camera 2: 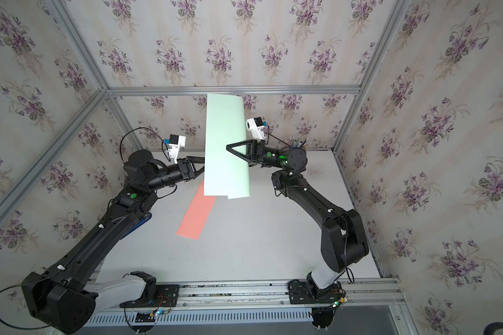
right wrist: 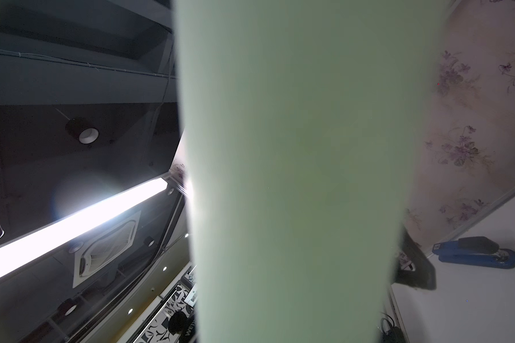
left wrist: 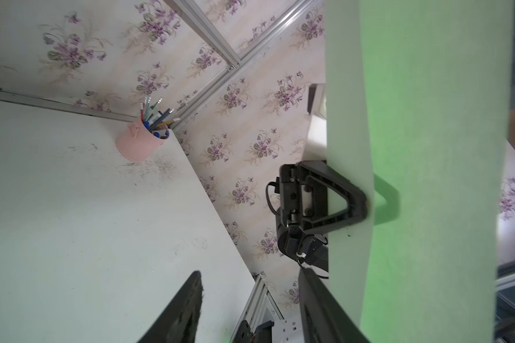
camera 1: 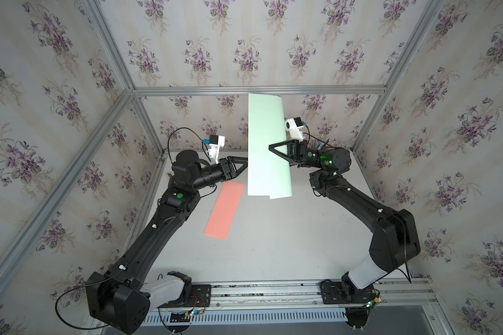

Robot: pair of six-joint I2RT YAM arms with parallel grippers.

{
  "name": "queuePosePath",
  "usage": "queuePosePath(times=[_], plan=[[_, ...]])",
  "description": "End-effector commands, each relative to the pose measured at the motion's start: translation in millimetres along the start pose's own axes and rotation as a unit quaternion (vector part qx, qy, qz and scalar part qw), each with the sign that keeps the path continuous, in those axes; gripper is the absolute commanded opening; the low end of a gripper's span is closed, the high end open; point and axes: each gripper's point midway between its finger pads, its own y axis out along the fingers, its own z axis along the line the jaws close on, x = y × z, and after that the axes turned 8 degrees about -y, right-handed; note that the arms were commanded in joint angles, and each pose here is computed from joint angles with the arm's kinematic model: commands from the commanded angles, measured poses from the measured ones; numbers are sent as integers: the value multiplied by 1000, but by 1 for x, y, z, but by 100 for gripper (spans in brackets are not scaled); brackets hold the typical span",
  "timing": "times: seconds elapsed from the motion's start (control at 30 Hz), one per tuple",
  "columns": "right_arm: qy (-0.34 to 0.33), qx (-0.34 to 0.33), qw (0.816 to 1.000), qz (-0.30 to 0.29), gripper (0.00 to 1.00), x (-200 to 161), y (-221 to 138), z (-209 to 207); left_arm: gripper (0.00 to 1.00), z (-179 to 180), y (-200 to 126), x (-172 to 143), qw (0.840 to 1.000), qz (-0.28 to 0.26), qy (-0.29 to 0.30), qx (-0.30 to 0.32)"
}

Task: Fold the rectangular paper in half along the long edge
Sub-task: Fold the paper.

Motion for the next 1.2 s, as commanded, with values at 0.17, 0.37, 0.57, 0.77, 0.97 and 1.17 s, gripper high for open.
queuePosePath(times=[0.17, 0.37, 0.57, 0.77, 0.97, 1.17], plan=[[-8, -79, 997, -18, 31, 7, -1, -27, 55, -38, 10, -14, 999, 18, 33, -29], [-15, -89, 996, -25, 33, 11, 0, -30, 54, -34, 16, -26, 999, 36, 32, -15], [-28, -100, 994, -24, 34, 15, 3, -32, 54, -29, 24, -35, 998, 51, 30, -12], [-28, -101, 994, -20, 35, 12, 3, -34, 24, -31, 25, -34, 998, 49, 37, -13], [-34, -106, 994, -15, 39, 8, 2, -35, 0, -34, 23, -32, 998, 42, 48, -10], [-46, -105, 993, -13, 49, 11, 3, -29, 0, -35, 16, -33, 997, 40, 62, 4]])
